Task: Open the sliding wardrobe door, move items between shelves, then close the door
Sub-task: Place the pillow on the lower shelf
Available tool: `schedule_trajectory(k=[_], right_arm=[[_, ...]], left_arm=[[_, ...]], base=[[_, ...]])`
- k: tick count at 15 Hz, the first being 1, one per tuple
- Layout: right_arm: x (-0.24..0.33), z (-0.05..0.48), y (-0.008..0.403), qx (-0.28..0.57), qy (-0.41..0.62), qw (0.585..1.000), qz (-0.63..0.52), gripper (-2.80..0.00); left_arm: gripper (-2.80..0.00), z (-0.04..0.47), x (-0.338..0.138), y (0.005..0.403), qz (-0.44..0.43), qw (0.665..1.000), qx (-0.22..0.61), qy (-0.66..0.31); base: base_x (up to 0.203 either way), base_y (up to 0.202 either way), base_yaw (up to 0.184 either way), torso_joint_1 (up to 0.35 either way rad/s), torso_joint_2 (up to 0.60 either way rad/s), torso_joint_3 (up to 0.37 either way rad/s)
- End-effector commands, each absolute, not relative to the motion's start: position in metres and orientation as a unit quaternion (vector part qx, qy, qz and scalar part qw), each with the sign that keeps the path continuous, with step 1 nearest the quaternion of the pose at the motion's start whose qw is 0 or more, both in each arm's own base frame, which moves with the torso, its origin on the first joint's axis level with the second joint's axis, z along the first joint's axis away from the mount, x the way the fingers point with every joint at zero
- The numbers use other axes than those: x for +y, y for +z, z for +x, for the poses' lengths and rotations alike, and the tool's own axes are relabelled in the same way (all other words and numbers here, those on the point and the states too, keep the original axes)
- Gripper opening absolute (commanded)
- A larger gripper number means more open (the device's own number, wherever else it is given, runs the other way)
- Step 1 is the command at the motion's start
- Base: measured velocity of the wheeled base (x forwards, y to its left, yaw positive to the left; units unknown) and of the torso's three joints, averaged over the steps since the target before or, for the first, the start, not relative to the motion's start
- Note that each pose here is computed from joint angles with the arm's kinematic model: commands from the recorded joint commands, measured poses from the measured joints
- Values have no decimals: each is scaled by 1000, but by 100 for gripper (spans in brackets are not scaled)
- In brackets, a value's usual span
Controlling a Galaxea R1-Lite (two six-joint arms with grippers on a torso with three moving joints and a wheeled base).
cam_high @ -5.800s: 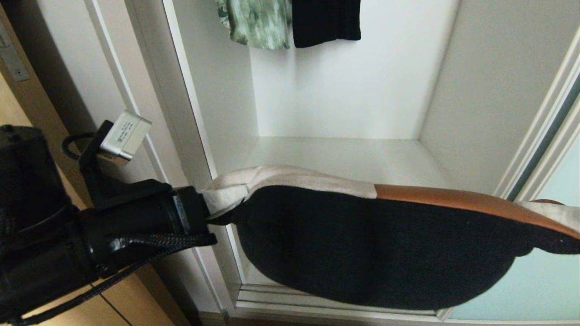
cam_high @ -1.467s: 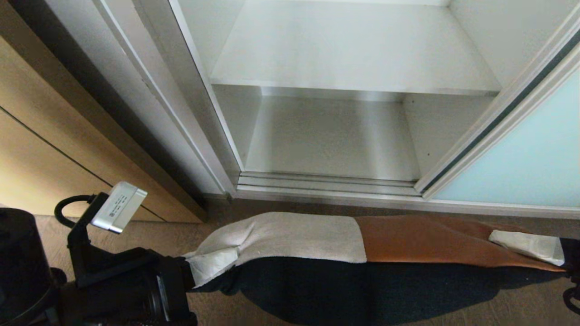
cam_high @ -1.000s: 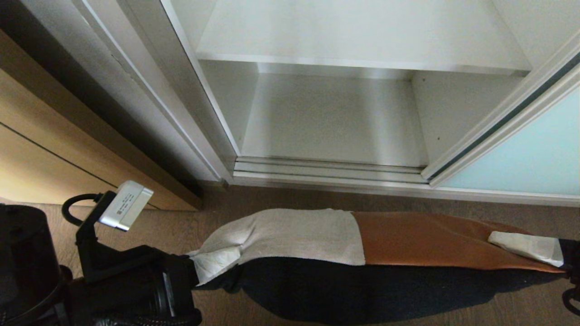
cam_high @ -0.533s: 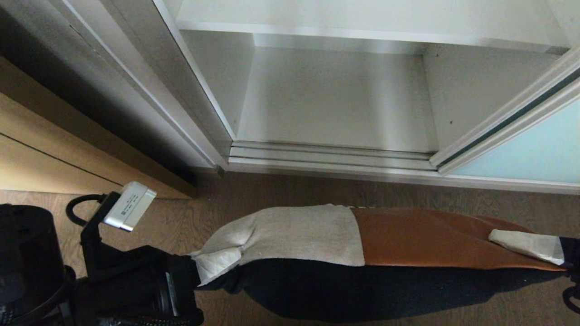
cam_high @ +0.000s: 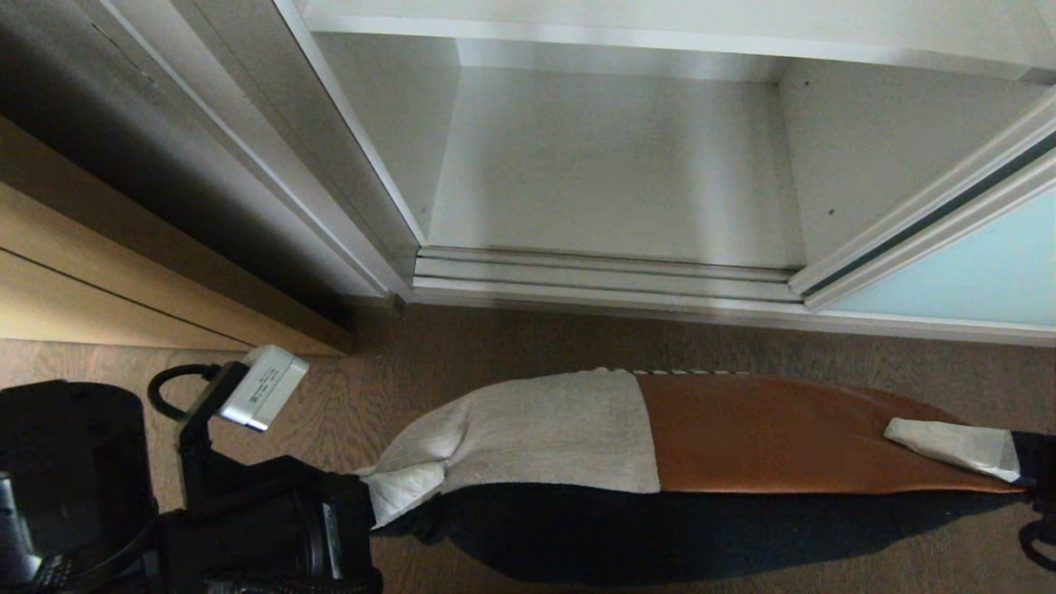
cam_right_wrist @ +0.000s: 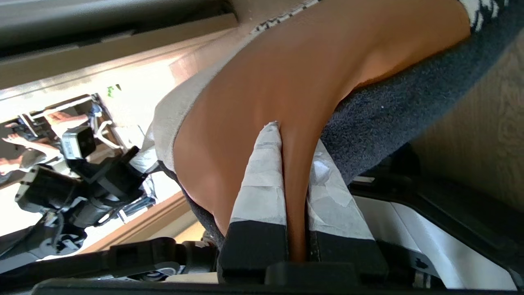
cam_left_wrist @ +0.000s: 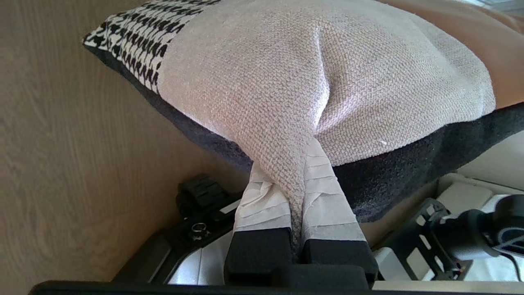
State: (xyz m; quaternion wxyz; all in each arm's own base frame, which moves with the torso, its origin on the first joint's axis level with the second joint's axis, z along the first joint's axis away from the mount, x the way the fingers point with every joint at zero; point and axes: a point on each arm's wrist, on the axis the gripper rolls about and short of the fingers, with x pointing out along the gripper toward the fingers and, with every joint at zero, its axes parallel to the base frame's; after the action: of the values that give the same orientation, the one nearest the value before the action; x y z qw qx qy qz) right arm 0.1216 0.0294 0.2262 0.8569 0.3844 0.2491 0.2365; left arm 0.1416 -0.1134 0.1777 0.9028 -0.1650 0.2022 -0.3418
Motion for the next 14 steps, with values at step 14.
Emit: schedule_trajectory(k=[14], right_arm=[[41, 222, 255, 106, 293, 878, 365, -280]], left_arm=[[-280, 253, -155, 238, -212, 922, 52, -320]], base=[[0, 0, 0, 0, 0, 0]])
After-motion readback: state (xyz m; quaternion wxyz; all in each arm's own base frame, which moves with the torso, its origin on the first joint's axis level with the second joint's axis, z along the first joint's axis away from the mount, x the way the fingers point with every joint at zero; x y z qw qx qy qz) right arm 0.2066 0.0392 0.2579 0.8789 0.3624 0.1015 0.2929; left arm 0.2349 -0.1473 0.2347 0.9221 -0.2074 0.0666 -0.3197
